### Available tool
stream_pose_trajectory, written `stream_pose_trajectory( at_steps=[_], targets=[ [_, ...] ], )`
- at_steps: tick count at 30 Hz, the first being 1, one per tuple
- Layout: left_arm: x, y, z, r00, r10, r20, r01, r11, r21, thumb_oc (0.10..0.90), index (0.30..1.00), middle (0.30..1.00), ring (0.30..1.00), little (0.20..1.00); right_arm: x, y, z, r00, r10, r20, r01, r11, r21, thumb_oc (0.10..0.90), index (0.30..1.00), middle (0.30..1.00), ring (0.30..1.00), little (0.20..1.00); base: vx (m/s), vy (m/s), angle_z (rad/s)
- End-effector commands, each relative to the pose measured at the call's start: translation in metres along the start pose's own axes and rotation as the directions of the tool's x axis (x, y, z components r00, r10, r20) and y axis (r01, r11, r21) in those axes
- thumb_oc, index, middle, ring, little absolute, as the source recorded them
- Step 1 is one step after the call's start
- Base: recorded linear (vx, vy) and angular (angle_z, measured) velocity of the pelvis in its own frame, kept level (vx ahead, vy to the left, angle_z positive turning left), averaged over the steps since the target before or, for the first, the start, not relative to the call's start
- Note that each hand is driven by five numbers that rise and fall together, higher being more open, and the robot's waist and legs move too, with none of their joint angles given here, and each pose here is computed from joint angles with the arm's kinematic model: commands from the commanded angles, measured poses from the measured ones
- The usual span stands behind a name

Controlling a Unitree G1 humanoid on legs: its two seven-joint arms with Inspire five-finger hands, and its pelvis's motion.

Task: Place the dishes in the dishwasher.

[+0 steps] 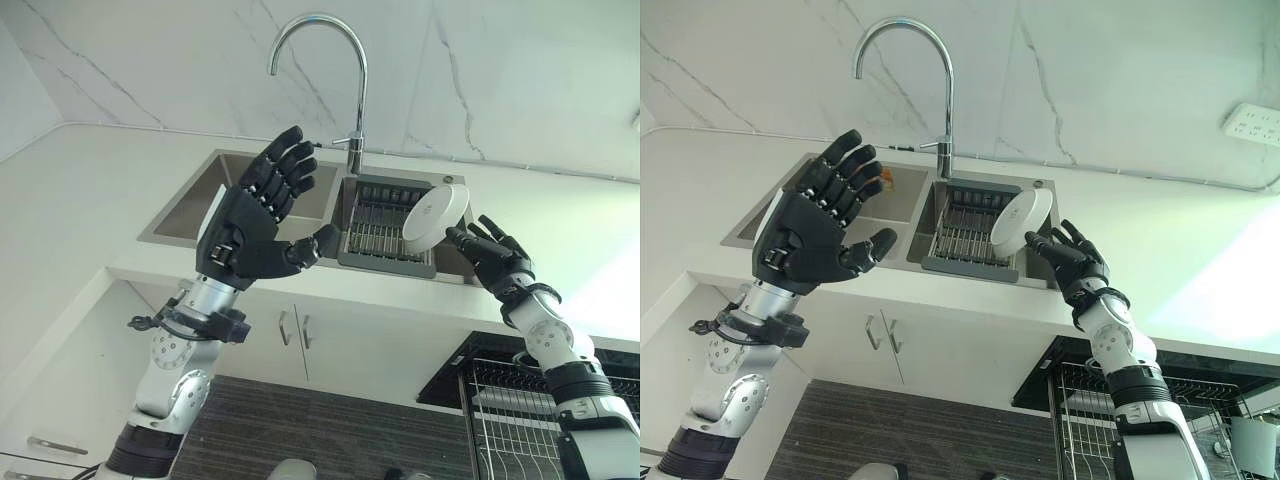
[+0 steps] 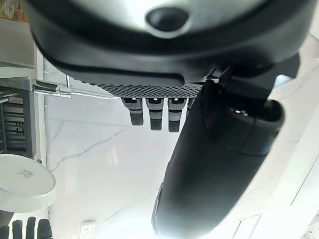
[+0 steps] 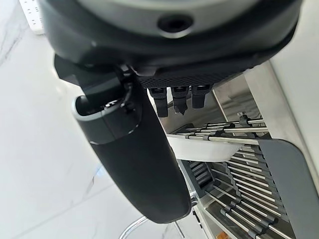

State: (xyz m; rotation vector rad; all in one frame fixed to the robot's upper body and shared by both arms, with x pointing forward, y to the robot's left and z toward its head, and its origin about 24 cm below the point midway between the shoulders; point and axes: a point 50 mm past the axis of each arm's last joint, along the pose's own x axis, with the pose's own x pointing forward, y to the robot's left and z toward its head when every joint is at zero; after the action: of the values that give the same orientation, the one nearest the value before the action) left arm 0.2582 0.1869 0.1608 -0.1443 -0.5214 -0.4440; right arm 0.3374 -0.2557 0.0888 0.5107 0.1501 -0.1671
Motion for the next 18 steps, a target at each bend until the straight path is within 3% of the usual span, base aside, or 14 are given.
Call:
stream_pose_trajectory(
  at_steps=[1, 18],
  targets=[
    [0.017, -0.006, 0.036, 0.98, -0.064, 0.189, 0.062, 0.998, 0.015, 0.8, 0.9, 0.9, 0.9, 0.9, 0.008, 0.036, 0.073, 0.961, 0.148, 0.233, -0.156, 0.988, 0.016, 0.8, 0.9, 0.9, 0.9, 0.9, 0.0, 0.0, 0.0],
    [0.016, -0.003, 0.034, 0.984, -0.059, 0.165, 0.058, 0.998, 0.009, 0.8, 0.9, 0.9, 0.9, 0.9, 0.016, 0.03, 0.085, 0.974, 0.14, 0.178, -0.144, 0.99, 0.005, 0.8, 0.9, 0.9, 0.9, 0.9, 0.0, 0.001, 0.01]
  ],
)
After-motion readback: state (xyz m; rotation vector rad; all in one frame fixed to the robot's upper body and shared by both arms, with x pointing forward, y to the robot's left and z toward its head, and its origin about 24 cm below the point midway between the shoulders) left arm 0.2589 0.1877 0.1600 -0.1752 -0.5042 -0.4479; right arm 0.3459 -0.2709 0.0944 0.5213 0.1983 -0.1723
